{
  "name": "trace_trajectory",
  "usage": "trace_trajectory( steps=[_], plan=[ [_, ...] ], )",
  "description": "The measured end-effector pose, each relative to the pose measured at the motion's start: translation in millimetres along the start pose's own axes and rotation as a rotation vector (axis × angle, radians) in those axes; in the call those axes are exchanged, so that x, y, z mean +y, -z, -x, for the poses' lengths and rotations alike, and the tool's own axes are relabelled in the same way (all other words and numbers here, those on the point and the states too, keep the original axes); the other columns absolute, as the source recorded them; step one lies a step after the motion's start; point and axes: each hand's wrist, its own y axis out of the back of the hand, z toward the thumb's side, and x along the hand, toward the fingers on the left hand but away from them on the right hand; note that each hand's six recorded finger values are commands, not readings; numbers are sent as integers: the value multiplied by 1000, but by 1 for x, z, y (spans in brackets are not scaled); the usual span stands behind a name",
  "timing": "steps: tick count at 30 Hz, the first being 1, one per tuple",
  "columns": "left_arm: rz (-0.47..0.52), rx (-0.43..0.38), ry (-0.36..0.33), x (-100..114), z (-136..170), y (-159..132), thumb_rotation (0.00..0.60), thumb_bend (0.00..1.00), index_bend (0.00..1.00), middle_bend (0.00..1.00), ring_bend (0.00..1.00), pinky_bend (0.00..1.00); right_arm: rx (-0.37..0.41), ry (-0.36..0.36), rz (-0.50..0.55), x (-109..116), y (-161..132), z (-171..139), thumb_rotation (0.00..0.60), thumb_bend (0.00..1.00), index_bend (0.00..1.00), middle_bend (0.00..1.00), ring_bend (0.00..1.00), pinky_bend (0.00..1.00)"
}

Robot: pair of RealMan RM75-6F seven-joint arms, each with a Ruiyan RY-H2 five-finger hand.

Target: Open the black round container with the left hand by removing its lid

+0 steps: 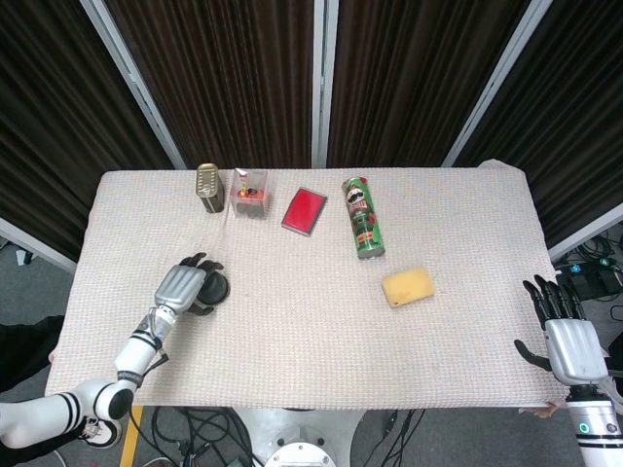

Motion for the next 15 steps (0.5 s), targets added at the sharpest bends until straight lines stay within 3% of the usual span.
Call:
trace_trajectory(
  steps=[15],
  plan=[
    [-8,16,0,6,1,4,600,170,239,282,101,224,-9,-5,-3,-2,1,1,600,126,0,0,0,0]
  ],
)
